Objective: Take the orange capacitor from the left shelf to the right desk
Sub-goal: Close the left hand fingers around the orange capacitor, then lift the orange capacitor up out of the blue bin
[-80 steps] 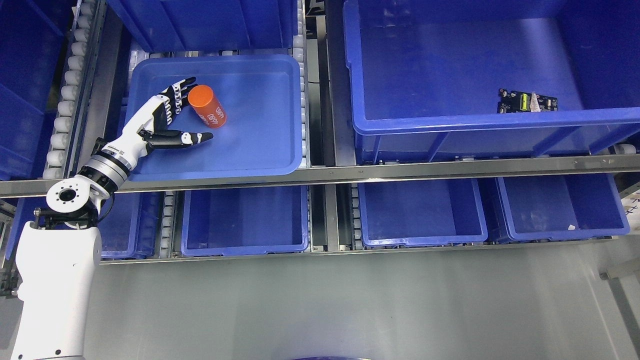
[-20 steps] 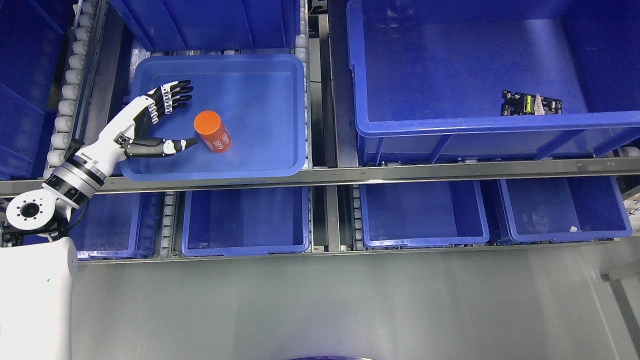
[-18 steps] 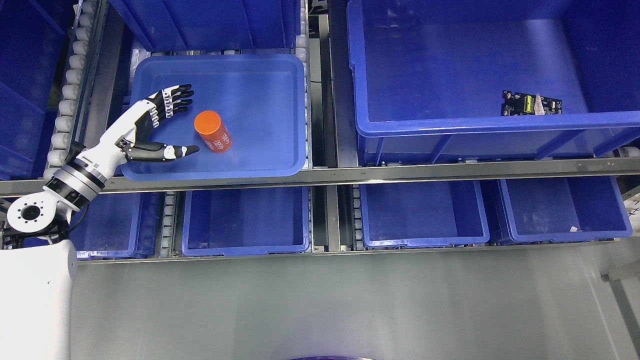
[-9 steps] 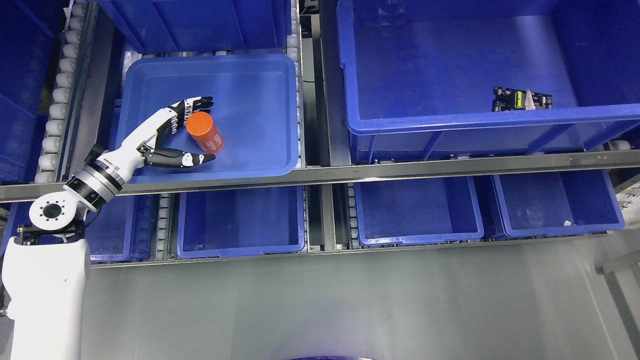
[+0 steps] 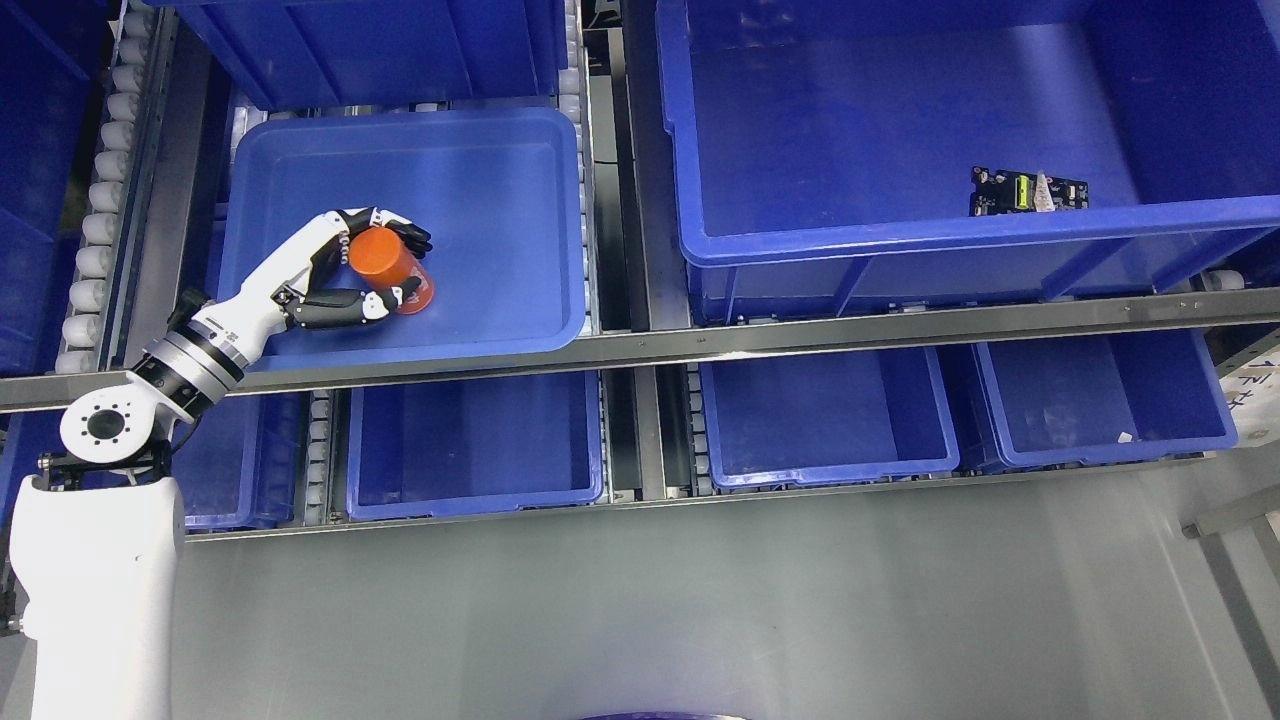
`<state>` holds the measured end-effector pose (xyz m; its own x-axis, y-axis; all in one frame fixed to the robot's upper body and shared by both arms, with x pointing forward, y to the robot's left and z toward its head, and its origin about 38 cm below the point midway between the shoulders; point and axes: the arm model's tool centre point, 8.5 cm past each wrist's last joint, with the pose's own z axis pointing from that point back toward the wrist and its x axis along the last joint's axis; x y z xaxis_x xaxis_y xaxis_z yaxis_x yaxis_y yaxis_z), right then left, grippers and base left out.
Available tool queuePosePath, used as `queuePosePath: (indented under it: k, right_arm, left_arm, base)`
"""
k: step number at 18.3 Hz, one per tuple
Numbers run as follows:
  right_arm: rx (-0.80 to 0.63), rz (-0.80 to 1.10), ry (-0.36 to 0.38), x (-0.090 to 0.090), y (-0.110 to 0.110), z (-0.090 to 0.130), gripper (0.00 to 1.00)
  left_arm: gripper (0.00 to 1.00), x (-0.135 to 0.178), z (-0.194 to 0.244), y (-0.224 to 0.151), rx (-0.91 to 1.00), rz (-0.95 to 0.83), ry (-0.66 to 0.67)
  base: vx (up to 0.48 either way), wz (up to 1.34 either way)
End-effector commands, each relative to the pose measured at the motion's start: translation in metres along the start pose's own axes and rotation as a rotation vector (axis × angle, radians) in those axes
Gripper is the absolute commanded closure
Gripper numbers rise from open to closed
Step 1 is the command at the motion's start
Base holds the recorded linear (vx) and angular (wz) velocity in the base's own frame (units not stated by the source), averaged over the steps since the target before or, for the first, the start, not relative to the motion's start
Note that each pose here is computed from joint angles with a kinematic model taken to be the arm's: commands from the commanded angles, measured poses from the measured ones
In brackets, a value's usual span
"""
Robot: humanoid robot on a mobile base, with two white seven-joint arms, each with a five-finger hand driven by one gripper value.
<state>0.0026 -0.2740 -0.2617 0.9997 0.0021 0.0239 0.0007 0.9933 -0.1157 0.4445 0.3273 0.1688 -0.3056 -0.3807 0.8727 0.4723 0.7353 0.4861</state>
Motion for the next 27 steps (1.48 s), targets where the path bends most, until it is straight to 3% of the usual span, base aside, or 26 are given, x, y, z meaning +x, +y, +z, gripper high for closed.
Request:
queuePosePath:
  k: [1, 3, 7, 12, 20, 27]
  right_arm:
    - [-0.018, -0.007, 0.002, -0.007, -0.011, 0.0, 0.0]
    - [-0.018, -0.007, 0.002, -0.007, -0.011, 0.0, 0.0]
    - [-0.018, -0.007, 0.002, -0.007, -0.011, 0.0, 0.0]
    - [-0.018, -0.007, 0.002, -0.007, -0.011, 0.0, 0.0]
    - [-0.018, -0.007, 0.002, -0.007, -0.011, 0.0, 0.0]
    - [-0.018, -0.007, 0.004, -0.007, -0.011, 0.0, 0.0]
  left_arm:
    - [0.88, -0.003, 0.01, 0.007, 0.09, 0.037, -0.05]
    - [0.97, -0.004, 0.012, 0.005, 0.09, 0.05, -0.063]
    - [0.97, 0.0, 0.006, 0.002, 0.101, 0.07, -0.088]
    - [0.97, 0.021, 0.001, 0.025, 0.157, 0.082, -0.172]
    - [0.97, 0.034, 0.014, 0.041, 0.305, 0.221, -0.297]
    - [0.97, 0.032, 0.02, 0.04, 0.312, 0.253, -0.297]
  base:
    - [0.0, 0.0]
    - [0.0, 0.0]
    - [0.0, 0.0]
    - [0.0, 0.0]
    - [0.0, 0.0]
    - [-0.004, -0.04]
